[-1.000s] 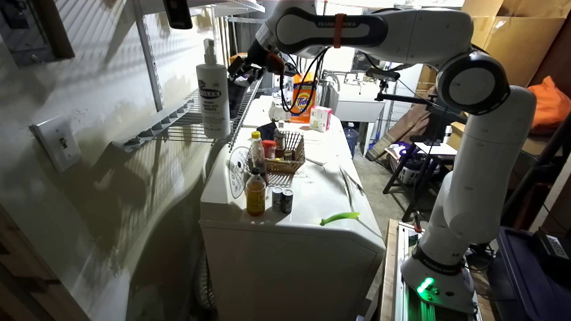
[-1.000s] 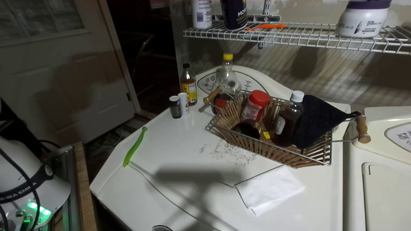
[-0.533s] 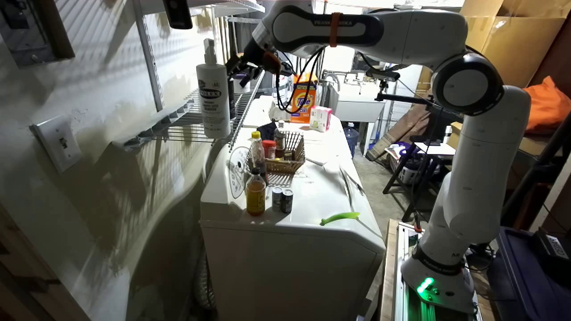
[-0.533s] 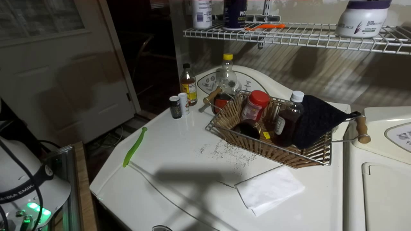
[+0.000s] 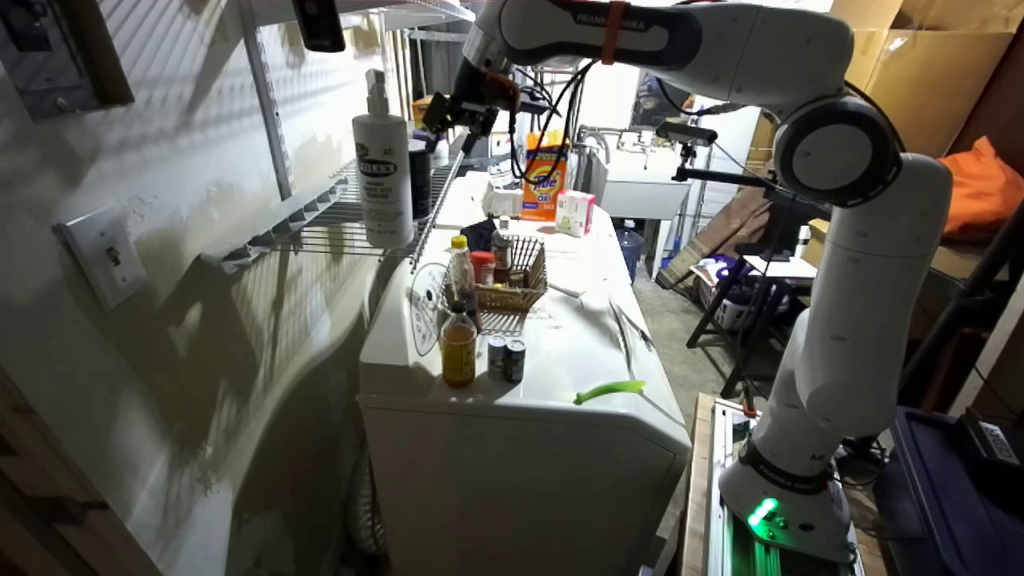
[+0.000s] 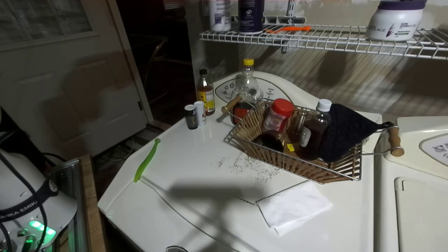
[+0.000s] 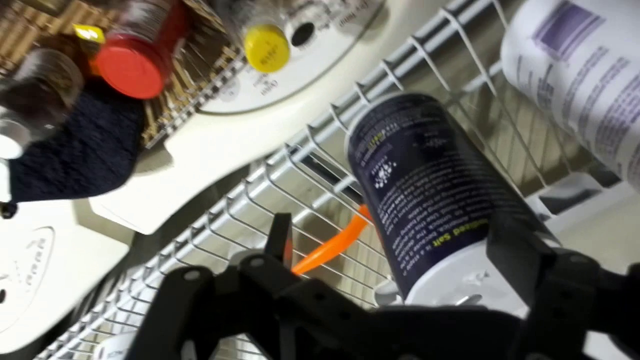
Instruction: Pick up the bottle and put it on the shelf
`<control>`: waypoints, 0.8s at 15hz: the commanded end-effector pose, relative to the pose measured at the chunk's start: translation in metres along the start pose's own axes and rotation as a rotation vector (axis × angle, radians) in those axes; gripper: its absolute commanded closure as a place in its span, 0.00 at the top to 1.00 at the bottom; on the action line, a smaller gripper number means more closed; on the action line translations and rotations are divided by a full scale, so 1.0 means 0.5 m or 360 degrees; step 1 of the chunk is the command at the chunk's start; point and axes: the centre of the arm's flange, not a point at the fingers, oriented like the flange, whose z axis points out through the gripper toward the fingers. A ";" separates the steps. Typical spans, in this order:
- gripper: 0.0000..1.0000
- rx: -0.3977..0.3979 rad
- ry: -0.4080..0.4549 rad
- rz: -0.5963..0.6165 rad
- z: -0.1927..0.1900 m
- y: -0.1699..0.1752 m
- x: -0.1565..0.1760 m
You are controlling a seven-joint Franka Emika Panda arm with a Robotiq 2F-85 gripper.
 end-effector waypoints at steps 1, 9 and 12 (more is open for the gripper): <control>1.00 -0.0165 -0.0147 -0.0037 -0.036 0.034 0.003; 1.00 -0.0164 -0.0132 -0.0053 0.012 0.072 -0.016; 1.00 -0.0119 -0.0057 -0.0032 0.053 0.061 -0.007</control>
